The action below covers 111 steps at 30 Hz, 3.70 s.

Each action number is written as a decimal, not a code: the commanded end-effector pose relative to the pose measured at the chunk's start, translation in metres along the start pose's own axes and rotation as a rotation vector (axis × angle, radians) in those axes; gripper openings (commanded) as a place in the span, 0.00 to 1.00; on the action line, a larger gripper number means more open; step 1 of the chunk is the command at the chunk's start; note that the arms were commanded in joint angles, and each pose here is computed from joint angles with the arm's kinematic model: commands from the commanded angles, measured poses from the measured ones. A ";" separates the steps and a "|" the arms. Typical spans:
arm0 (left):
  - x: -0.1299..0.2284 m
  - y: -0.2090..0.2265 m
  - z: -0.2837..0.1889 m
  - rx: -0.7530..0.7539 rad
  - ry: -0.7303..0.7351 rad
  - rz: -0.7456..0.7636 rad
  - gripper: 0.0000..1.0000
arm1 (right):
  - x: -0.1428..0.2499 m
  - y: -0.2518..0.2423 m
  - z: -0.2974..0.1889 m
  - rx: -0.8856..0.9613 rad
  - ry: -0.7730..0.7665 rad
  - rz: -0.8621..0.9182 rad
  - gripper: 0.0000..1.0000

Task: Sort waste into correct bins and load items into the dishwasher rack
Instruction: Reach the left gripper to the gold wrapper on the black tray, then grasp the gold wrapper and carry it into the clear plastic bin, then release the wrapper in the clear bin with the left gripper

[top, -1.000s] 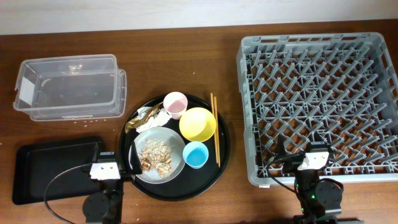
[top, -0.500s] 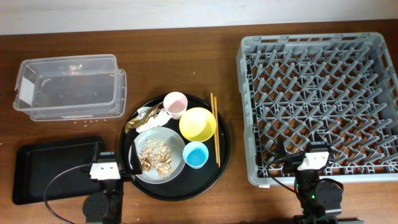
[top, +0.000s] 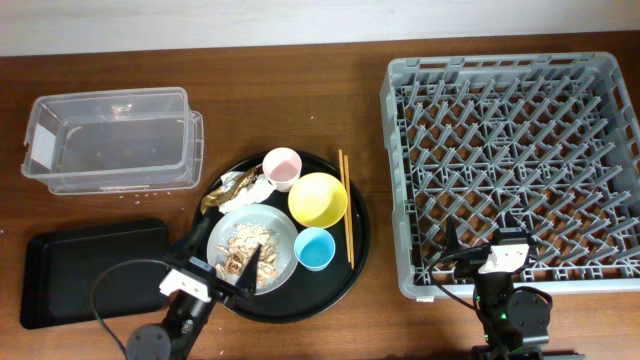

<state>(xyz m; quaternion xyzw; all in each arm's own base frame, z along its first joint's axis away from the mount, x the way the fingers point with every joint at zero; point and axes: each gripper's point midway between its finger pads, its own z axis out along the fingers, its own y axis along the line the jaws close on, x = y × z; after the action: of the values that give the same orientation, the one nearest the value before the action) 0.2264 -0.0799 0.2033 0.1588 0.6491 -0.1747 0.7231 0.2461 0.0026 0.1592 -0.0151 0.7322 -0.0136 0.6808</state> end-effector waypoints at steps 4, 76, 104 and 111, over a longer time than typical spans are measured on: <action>-0.082 -0.044 -0.014 0.215 -0.253 0.201 0.99 | 0.004 -0.002 0.000 0.012 0.006 -0.006 0.99; 0.004 0.273 0.127 -0.959 0.488 -0.595 0.01 | 0.004 -0.002 0.000 0.012 0.006 -0.006 0.99; 0.051 0.095 0.111 -0.327 1.070 -0.585 0.59 | 0.004 -0.002 0.000 0.012 0.006 -0.007 0.98; 0.128 0.094 0.093 -0.551 1.329 -0.466 0.57 | 0.004 -0.002 0.000 0.012 0.006 -0.006 0.99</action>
<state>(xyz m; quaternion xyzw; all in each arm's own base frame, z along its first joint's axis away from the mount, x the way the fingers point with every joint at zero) 0.3684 -0.0461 0.1172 -0.0832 0.9793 -0.0346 0.1811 0.2461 0.0024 0.1588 -0.0149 0.7327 -0.0139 0.6803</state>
